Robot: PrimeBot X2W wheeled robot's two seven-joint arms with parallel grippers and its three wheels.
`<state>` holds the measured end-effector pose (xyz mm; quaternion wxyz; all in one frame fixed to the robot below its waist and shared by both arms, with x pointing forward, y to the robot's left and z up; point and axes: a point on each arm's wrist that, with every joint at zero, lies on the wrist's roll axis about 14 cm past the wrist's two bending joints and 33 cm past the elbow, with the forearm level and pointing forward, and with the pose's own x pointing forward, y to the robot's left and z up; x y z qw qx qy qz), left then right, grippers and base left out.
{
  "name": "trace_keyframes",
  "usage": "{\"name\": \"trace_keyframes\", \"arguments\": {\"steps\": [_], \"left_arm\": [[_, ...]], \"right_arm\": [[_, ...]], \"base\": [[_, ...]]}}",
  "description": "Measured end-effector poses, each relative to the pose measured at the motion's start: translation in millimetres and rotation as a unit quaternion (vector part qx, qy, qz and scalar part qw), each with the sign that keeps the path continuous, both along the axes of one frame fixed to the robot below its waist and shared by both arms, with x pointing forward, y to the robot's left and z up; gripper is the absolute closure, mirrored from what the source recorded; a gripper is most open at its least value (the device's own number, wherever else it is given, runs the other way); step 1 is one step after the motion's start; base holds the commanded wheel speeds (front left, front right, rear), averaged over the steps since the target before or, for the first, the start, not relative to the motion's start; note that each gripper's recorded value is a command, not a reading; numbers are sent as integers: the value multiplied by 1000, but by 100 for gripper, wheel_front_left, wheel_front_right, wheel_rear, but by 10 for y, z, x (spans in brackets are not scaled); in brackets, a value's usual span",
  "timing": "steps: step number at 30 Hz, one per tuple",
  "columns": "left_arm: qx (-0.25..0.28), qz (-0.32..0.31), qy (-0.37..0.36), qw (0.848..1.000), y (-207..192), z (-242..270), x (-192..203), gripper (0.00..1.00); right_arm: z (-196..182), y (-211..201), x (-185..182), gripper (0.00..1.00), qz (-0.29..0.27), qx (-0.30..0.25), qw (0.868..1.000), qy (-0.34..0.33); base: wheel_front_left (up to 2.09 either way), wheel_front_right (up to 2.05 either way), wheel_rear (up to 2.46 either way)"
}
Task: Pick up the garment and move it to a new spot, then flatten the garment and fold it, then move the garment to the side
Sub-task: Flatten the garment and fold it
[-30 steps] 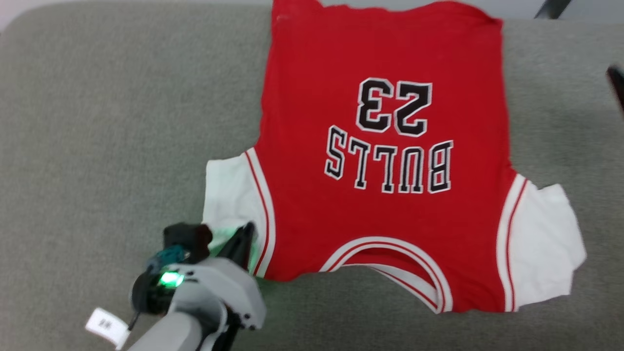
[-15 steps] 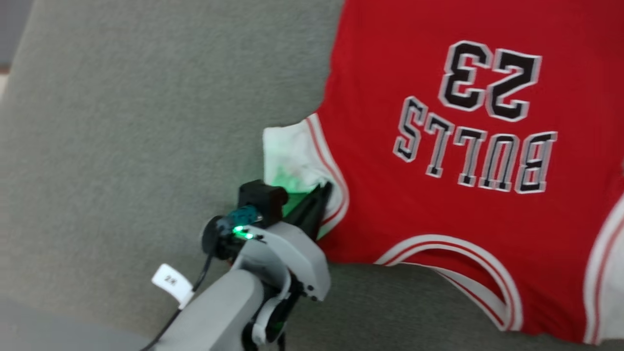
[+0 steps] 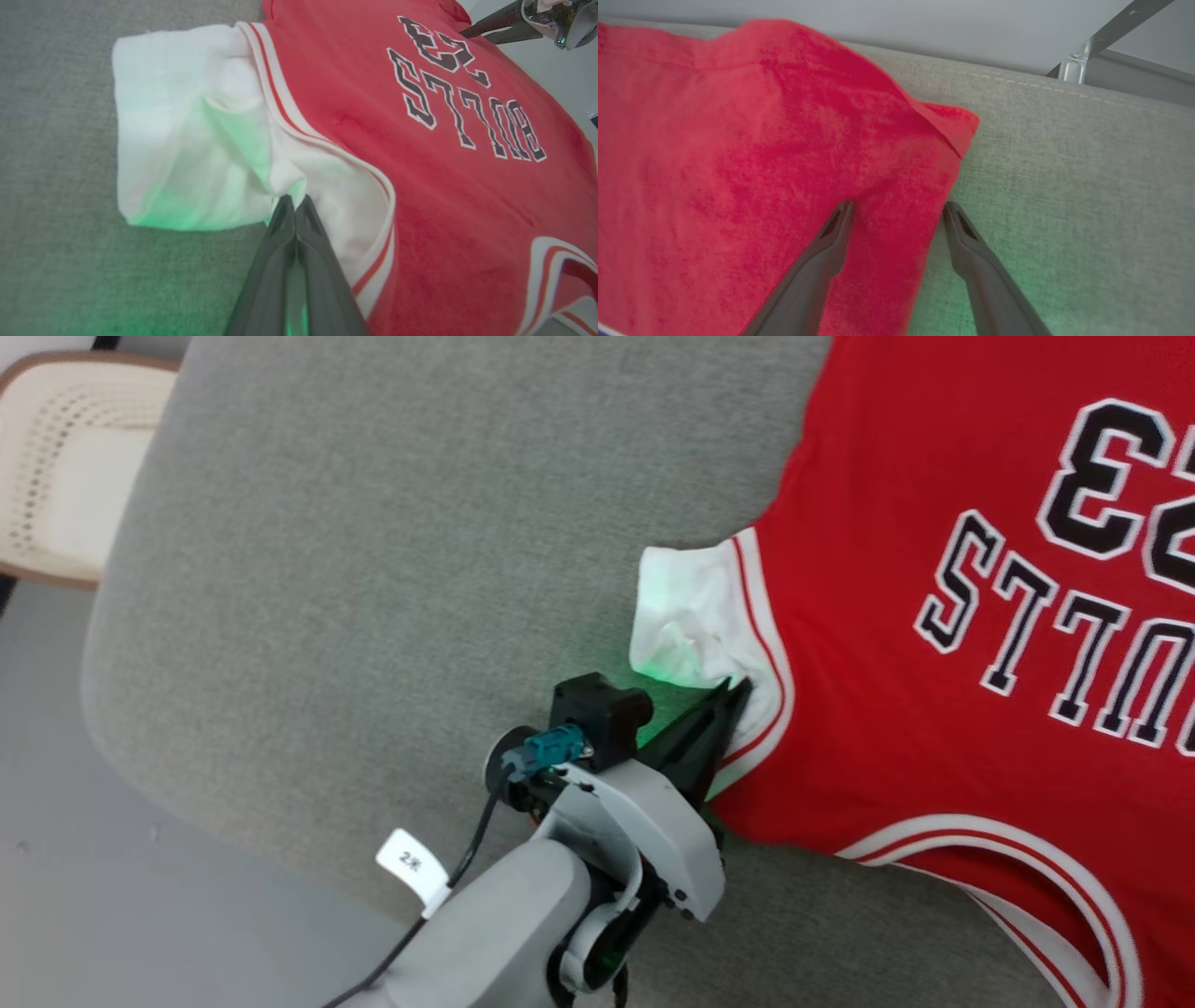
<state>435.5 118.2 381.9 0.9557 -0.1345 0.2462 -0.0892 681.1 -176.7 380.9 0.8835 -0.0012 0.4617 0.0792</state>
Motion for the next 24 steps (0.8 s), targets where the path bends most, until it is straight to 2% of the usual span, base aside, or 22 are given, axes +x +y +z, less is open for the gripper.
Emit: {"name": "trace_keyframes", "arguments": {"steps": [5,7,8,19,24], "left_arm": [[-4,12,5,1000,43,-48,-24,100],[-5,15,8,1000,55,-73,-31,100],[-4,16,9,1000,63,-84,-32,100],[-6,17,6,1000,81,-123,44,100],[-6,16,1,1000,99,-111,101,100]], "right_arm": [[-158,8,100,0,-13,-10,1000,7],[-225,26,122,77,-20,-4,1000,9],[-254,46,127,100,-18,-7,1000,11],[-147,103,194,100,-23,-3,1000,-20],[-28,240,111,100,0,-1,1000,-20]], "base": [[0,0,0],[0,0,0],[0,0,0],[0,0,0],[0,0,0]]}}
